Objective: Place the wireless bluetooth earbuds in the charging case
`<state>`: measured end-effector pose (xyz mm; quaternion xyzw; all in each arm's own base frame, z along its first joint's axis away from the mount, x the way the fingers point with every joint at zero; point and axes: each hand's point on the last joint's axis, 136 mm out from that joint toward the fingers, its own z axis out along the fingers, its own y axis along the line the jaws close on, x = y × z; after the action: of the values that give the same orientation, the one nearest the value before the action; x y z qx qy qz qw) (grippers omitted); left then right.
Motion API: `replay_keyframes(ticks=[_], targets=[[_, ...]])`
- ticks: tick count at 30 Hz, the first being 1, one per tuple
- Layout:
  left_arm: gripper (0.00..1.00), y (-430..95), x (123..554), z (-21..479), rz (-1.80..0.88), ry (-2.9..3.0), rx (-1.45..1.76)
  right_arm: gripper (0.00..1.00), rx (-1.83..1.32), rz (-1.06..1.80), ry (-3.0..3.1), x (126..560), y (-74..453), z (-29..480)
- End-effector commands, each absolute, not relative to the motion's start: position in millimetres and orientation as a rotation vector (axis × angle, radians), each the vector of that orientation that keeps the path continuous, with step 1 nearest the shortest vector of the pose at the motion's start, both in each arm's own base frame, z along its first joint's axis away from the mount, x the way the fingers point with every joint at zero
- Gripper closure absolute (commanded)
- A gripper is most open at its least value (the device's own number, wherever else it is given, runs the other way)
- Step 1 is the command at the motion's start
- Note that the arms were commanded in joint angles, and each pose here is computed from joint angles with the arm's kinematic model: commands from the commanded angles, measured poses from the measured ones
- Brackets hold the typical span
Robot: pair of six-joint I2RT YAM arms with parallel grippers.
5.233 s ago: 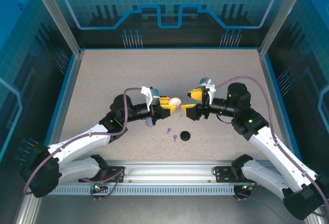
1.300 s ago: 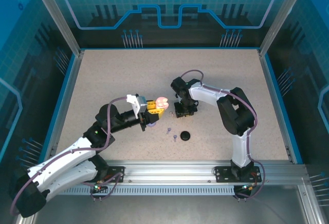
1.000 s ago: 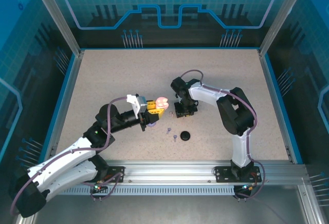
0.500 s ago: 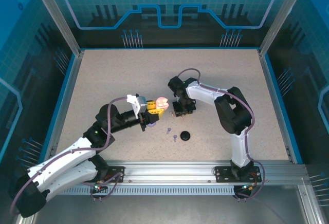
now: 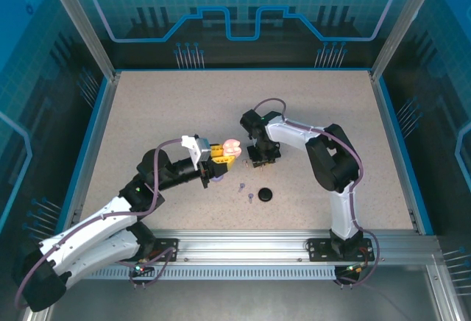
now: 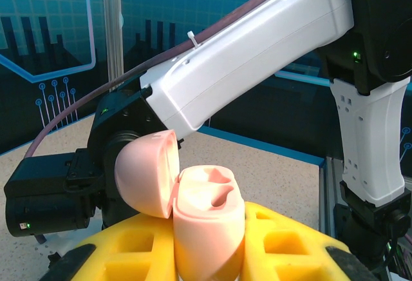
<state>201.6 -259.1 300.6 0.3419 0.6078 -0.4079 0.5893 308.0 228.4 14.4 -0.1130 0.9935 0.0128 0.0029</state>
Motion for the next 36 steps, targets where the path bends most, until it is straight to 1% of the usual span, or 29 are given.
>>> replay_keyframes(ticks=[1,8,16,22,28,36], targets=[[0.95,-258,202,303,-0.921,1.393,0.801,0.77,-0.393,0.029,3.184,288,228,3],[0.95,-258,204,299,-0.915,1.401,0.796,0.77,-0.375,0.050,3.104,296,227,30],[0.95,-262,213,278,-0.920,1.442,0.770,0.78,-0.324,0.116,3.002,302,219,67],[0.95,-265,222,269,-0.923,1.455,0.738,0.79,-0.238,0.226,2.806,304,206,132],[0.96,-271,241,259,-0.884,1.467,0.700,0.79,-0.186,0.424,2.608,296,204,200],[0.96,-288,258,254,-0.903,1.467,0.700,0.79,-0.141,0.644,2.433,276,207,262]])
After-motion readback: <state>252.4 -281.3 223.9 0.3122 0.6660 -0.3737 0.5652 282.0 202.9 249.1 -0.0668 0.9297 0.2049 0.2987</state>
